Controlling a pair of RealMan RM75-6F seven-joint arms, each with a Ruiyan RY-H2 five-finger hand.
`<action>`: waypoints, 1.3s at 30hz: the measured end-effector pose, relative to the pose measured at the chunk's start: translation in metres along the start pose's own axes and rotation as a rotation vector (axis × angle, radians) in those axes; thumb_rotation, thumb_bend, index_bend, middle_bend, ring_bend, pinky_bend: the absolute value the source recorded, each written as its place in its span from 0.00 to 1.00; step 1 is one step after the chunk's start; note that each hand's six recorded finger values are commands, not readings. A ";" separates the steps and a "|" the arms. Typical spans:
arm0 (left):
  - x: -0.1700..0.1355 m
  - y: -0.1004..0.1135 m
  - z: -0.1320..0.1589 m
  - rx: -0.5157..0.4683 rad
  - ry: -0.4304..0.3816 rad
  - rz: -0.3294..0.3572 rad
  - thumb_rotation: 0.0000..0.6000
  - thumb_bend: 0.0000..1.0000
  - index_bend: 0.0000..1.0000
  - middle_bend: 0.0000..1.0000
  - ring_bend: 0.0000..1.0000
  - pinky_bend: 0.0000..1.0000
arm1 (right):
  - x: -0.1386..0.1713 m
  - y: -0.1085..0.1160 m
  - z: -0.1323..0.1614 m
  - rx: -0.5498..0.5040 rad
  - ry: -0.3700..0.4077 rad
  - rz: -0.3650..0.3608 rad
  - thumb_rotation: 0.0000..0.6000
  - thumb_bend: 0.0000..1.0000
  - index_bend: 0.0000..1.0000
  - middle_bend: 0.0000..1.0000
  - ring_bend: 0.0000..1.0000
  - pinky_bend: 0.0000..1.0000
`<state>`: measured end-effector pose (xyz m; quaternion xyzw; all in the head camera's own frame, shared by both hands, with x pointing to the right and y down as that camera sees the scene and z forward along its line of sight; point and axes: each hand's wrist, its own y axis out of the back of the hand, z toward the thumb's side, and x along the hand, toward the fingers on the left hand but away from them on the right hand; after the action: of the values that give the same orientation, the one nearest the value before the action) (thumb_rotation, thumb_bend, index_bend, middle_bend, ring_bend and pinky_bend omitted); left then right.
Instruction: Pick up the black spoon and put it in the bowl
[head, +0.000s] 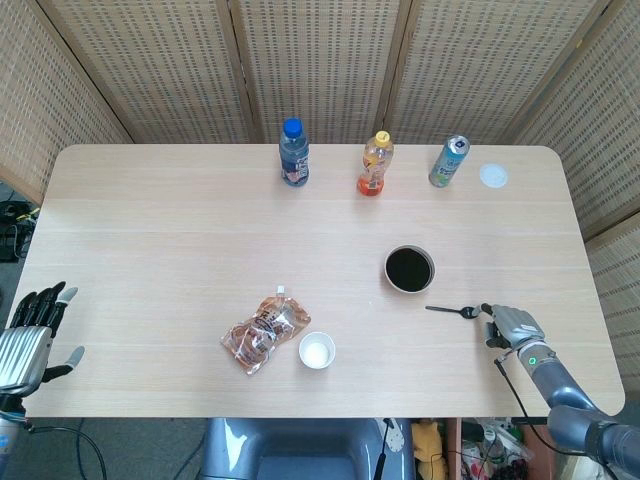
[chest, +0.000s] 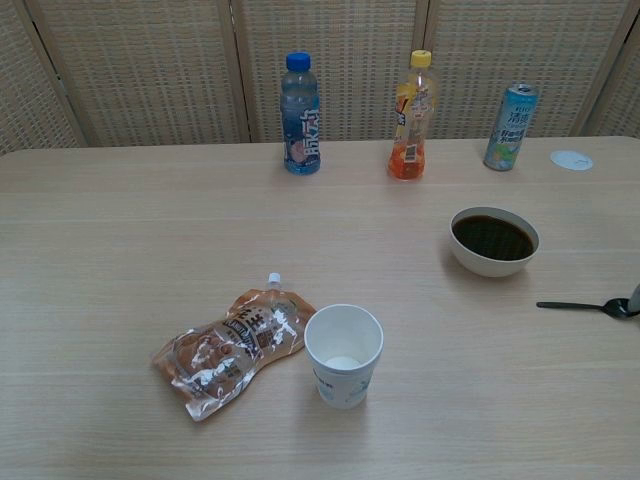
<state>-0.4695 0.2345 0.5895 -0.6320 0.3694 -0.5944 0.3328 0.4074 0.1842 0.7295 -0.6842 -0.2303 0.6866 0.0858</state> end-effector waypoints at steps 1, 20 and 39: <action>0.000 0.000 0.000 0.000 0.001 -0.001 1.00 0.32 0.00 0.00 0.00 0.00 | 0.000 0.001 -0.001 0.002 -0.003 -0.001 1.00 0.97 0.27 0.95 0.99 1.00; -0.002 0.000 -0.002 -0.001 0.007 0.001 1.00 0.32 0.00 0.00 0.00 0.00 | -0.001 0.012 0.022 0.012 0.053 -0.027 1.00 0.97 0.27 0.95 0.99 1.00; -0.006 -0.003 -0.011 -0.001 0.028 -0.009 1.00 0.32 0.00 0.00 0.00 0.00 | -0.019 -0.001 0.053 0.042 0.100 0.018 1.00 0.97 0.27 0.95 0.99 1.00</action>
<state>-0.4803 0.2413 0.5897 -0.6255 0.3717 -0.6043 0.3247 0.3564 0.1669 0.7445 -0.7178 -0.2049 0.6570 0.1054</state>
